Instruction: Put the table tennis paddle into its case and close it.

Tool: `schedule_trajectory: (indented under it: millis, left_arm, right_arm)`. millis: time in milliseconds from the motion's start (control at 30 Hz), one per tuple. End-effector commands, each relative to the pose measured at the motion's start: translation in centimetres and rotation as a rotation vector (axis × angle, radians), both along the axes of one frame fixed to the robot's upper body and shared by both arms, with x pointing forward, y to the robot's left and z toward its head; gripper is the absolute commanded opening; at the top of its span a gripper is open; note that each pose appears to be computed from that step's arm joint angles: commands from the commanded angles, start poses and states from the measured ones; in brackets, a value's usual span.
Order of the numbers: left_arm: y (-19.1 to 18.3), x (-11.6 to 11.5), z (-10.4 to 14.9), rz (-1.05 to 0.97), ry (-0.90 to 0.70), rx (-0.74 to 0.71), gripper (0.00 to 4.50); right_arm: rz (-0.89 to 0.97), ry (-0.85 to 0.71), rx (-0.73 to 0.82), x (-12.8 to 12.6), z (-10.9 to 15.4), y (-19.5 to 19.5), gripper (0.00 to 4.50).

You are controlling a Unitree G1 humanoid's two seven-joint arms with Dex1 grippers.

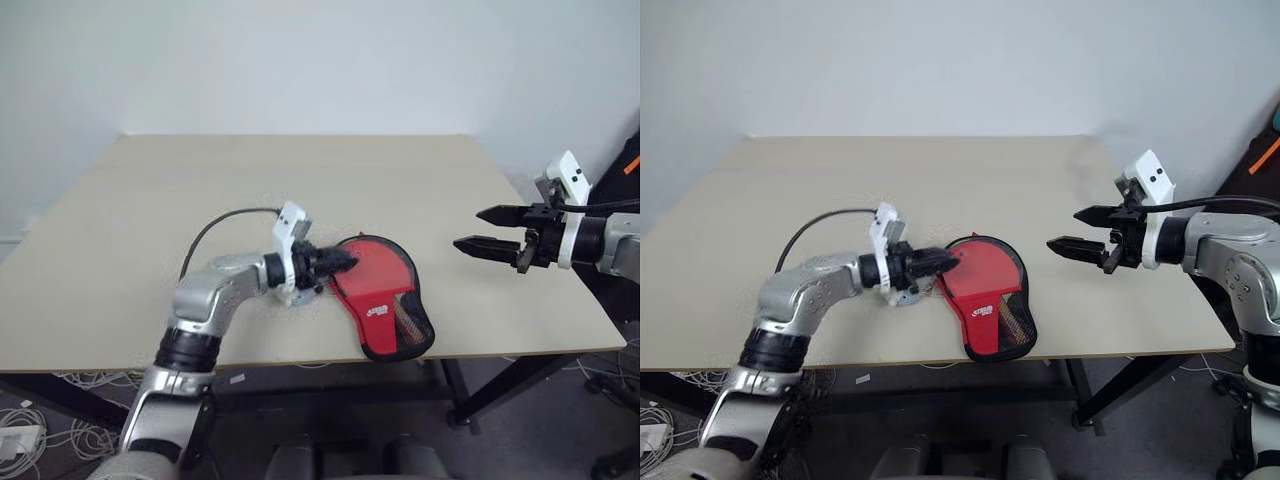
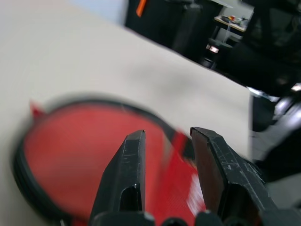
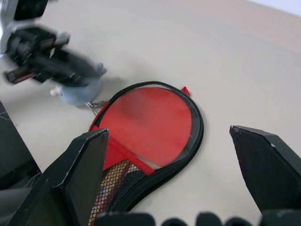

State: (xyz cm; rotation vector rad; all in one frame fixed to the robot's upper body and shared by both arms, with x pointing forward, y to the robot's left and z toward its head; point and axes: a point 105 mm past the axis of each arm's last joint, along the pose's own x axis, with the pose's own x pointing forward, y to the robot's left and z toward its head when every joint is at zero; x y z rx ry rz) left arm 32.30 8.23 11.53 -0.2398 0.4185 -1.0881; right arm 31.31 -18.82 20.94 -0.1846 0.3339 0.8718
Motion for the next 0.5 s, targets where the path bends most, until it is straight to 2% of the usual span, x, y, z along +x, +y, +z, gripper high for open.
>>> schedule_trajectory:
  millis: [33,167,233,467,500]
  left_arm:
    - [0.3,-2.2,0.0,-0.038,0.087,-0.069,1.56]
    - [0.3,-3.8,-1.6,-0.005,0.255,-0.148,1.56]
    - [0.3,-4.5,-2.5,-0.008,0.309,-0.142,1.56]
    - [0.0,-5.5,-3.4,-0.03,0.386,-0.135,1.56]
    - [0.0,-5.7,-3.8,-0.038,0.403,-0.123,1.71]
  right_arm:
    - [0.014,-0.052,0.018,-0.3,1.2,0.4,4.5]
    - [0.028,-0.046,0.039,-0.4,1.0,1.2,4.5]
    - [0.033,-0.041,0.046,-0.5,0.8,1.5,4.5]
    - [0.026,-0.039,0.06,-0.6,0.6,1.8,4.5]
    - [0.027,-0.038,0.062,-0.6,0.6,1.9,4.5]
